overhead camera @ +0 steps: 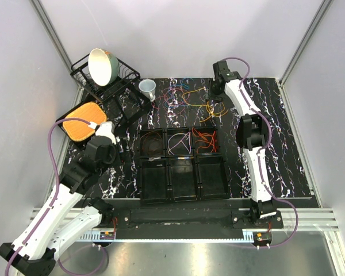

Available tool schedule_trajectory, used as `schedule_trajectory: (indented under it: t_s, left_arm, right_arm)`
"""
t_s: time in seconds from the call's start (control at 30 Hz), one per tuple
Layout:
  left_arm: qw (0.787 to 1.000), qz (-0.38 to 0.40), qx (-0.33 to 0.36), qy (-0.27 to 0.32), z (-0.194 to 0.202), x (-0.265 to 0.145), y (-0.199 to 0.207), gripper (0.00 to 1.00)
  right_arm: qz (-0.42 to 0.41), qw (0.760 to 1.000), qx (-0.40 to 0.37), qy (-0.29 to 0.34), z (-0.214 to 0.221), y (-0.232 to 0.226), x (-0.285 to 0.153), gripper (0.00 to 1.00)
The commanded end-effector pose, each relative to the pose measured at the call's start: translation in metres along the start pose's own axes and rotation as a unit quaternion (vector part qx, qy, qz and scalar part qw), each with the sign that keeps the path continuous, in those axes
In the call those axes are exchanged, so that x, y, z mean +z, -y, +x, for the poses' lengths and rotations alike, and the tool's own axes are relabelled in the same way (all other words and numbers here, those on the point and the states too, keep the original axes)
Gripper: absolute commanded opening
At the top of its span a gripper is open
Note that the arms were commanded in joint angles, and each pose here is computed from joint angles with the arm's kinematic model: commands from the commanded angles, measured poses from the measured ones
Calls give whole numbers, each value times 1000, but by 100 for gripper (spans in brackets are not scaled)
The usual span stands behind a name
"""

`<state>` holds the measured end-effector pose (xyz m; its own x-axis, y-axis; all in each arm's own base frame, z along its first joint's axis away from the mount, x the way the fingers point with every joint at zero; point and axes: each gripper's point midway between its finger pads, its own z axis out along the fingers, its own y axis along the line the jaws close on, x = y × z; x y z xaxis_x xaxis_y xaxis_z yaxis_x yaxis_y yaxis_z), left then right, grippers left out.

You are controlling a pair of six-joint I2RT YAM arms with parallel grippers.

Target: Untangle the cables

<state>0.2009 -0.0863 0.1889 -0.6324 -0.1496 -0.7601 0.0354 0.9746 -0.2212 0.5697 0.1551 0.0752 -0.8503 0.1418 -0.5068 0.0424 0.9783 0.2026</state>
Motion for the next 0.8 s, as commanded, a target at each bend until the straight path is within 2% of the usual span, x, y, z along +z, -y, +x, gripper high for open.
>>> schedule_trajectory:
  t_s: [0.0,0.33,0.4,0.5,0.53,0.6,0.63,0.73,0.77]
  left_arm:
    - [999,17,-1,32,-17,-5,7,88]
    - [999,16,-1,29,-17,-3,7,88]
    - [999,15,0,29,-17,-3,6,88]
    - [1000,14,-2,28,-17,-3,6,88]
    - [1000,13,-1,28,-17,-2,6,88]
    - [1000,13,-1,26,-16,-2,6,88]
    - [1000,12,-2,26,-16,-2,6,88]
    - [1000,12,-2,25,-16,-1,6,88]
    - [1000,11,-1,24,-16,-1,6,88]
  right_arm:
    - [-17,1000,-17,10,-6,-5,8,47]
    - [-12,1000,-19,3,0,-1,31,44]
    - [-14,1000,-19,0,2,-2,35,40]
    - [-9,1000,-18,7,-1,0,34,28]
    - [-10,1000,-18,13,-5,-1,33,17]
    - [-18,999,-12,37,-22,-9,17,0]
    - [-29,998,-12,55,-34,-14,6,0]
    - [-81,987,-10,136,-86,-44,-62,0]
    - [-102,979,-10,176,-107,-55,-103,0]
